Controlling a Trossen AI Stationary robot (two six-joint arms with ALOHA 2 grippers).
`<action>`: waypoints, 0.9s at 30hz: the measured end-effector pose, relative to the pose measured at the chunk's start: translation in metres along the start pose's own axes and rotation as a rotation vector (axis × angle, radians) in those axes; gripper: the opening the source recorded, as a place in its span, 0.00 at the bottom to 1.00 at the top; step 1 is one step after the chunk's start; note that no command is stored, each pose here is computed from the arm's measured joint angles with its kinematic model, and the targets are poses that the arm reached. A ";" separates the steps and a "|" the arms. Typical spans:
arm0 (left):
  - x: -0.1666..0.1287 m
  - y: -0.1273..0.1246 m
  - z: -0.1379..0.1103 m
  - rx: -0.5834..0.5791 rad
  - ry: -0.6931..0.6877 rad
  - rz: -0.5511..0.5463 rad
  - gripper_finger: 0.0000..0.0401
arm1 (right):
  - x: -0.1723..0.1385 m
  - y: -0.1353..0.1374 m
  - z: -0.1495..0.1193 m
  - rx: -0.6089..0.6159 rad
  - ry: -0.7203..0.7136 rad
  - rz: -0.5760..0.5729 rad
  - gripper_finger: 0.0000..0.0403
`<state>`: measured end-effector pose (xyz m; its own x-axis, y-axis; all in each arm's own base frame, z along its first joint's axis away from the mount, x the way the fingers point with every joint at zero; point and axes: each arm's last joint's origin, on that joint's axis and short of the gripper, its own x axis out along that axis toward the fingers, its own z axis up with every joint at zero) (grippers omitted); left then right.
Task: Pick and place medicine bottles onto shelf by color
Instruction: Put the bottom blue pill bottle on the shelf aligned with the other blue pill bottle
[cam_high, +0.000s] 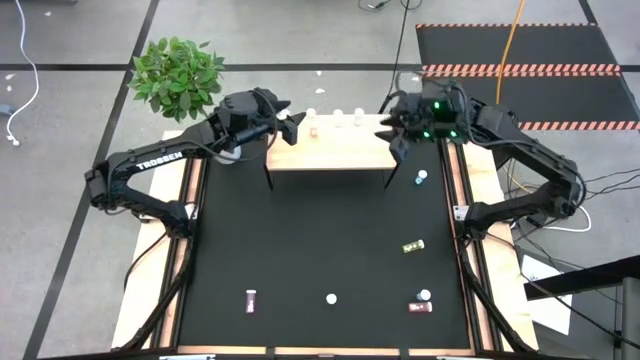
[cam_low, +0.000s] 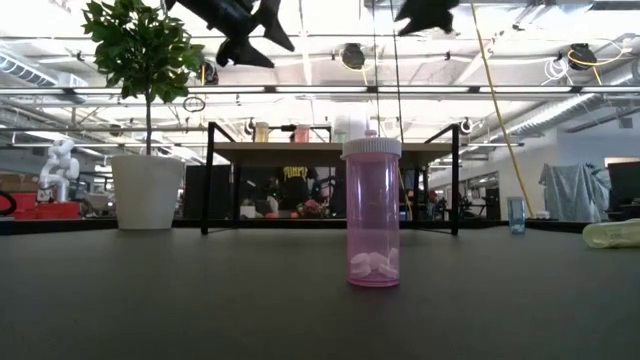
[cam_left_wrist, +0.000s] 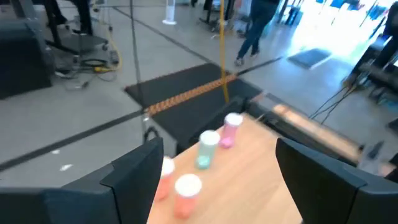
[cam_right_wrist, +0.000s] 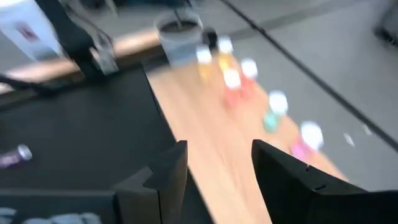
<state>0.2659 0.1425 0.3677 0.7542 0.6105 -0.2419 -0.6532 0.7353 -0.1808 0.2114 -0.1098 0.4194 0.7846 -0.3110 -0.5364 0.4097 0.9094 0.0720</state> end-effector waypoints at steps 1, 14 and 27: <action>0.002 -0.003 0.000 -0.019 -0.009 -0.012 0.78 | -0.004 0.003 -0.005 0.007 0.040 -0.023 0.42; 0.004 -0.051 -0.024 -0.063 0.076 -0.150 0.78 | -0.019 0.060 -0.056 -0.009 0.285 0.120 0.40; -0.030 -0.119 -0.074 -0.092 0.325 -0.224 0.78 | 0.011 0.112 -0.161 0.119 0.436 0.309 0.40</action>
<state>0.3158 0.0145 0.3261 0.8275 0.3023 -0.4732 -0.4895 0.8012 -0.3442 0.1912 0.0327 0.2862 0.6217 0.1318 -0.7721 0.2603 0.8949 0.3624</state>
